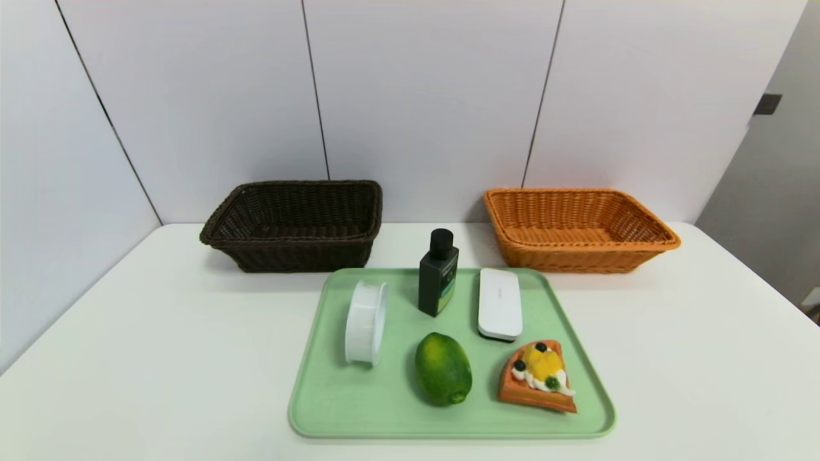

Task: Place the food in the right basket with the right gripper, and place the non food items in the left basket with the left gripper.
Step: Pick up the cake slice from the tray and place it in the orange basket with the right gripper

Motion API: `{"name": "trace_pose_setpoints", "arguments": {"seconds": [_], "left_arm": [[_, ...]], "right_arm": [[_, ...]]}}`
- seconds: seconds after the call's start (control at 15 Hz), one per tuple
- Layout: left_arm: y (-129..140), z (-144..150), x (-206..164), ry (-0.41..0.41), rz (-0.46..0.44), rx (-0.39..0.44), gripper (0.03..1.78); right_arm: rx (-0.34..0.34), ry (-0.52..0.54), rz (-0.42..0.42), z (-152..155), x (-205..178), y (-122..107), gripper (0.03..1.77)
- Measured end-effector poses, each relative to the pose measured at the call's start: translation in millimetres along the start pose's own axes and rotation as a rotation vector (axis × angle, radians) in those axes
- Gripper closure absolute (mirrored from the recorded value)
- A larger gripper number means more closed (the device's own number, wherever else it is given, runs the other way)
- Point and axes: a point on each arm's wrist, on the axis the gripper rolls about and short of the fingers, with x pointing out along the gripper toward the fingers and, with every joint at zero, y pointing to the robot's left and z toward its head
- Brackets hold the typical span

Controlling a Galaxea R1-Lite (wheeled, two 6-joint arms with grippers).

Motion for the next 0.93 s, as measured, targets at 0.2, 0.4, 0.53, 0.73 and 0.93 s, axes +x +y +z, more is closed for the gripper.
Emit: {"name": "trace_pose_setpoints", "arguments": {"seconds": [0.2, 0.4, 0.53, 0.73, 0.93], "left_arm": [[-0.1, 0.1, 0.0, 0.000, -0.004, 0.004, 0.12], [0.0, 0.2, -0.1, -0.001, -0.002, -0.005, 0.12], [0.0, 0.1, 0.0, 0.000, -0.001, -0.005, 0.12], [0.1, 0.1, 0.0, 0.000, 0.003, 0.004, 0.12], [0.3, 0.0, -1.0, 0.024, 0.013, 0.051, 0.12]], "right_arm": [[0.004, 0.000, -0.002, 0.0, 0.0, -0.1, 0.09], [-0.010, 0.007, 0.000, -0.5, -0.1, 0.0, 0.09], [-0.019, -0.020, 0.015, 10.6, -3.1, 0.3, 0.09], [-0.022, -0.031, 0.046, 61.0, -6.0, 0.9, 0.09], [-0.014, -0.018, 0.073, 151.7, 10.3, 1.2, 0.09]]}}
